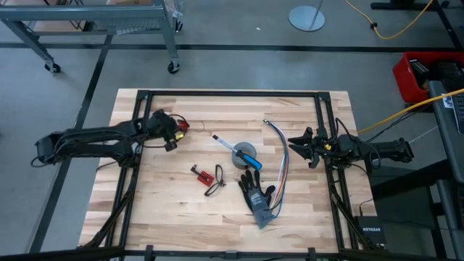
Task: Coil cords
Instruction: Uncoil the red wire from the spool
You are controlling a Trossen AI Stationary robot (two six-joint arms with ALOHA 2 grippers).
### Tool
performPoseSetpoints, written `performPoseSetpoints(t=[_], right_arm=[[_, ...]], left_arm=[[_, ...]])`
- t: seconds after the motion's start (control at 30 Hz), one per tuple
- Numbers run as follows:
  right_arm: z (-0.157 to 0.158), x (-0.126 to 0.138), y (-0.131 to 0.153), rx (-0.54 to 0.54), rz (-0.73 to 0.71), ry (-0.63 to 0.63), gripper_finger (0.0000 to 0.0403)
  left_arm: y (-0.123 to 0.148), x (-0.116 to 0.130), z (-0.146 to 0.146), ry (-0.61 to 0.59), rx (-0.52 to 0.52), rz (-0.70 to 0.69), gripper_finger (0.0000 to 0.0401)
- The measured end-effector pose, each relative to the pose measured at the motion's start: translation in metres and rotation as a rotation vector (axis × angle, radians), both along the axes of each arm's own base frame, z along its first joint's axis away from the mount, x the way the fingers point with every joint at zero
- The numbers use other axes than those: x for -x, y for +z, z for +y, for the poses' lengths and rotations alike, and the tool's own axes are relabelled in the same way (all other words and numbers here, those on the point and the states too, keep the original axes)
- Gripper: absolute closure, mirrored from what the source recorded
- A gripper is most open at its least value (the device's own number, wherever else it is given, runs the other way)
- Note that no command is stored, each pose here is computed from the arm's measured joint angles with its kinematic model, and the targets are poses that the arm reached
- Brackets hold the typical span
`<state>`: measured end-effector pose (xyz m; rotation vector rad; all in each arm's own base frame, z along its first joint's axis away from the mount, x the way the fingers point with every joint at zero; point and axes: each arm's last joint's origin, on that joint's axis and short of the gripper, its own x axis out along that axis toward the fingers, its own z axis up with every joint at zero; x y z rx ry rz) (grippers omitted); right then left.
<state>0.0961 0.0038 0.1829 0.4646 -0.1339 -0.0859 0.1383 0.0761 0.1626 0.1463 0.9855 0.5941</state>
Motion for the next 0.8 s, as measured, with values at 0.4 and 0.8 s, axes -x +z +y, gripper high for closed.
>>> performPoseSetpoints(t=[0.4, 0.8], right_arm=[[0.000, 0.000, 0.000, 0.000, 0.000, 0.000, 0.0245], [-0.001, 0.000, 0.000, -0.001, 0.000, -0.020, 0.0245]], left_arm=[[-0.005, -0.010, 0.010, 0.087, -0.135, 0.050, 0.0301], [0.010, -0.004, 0.007, 0.041, -0.204, -0.003, 0.0301]])
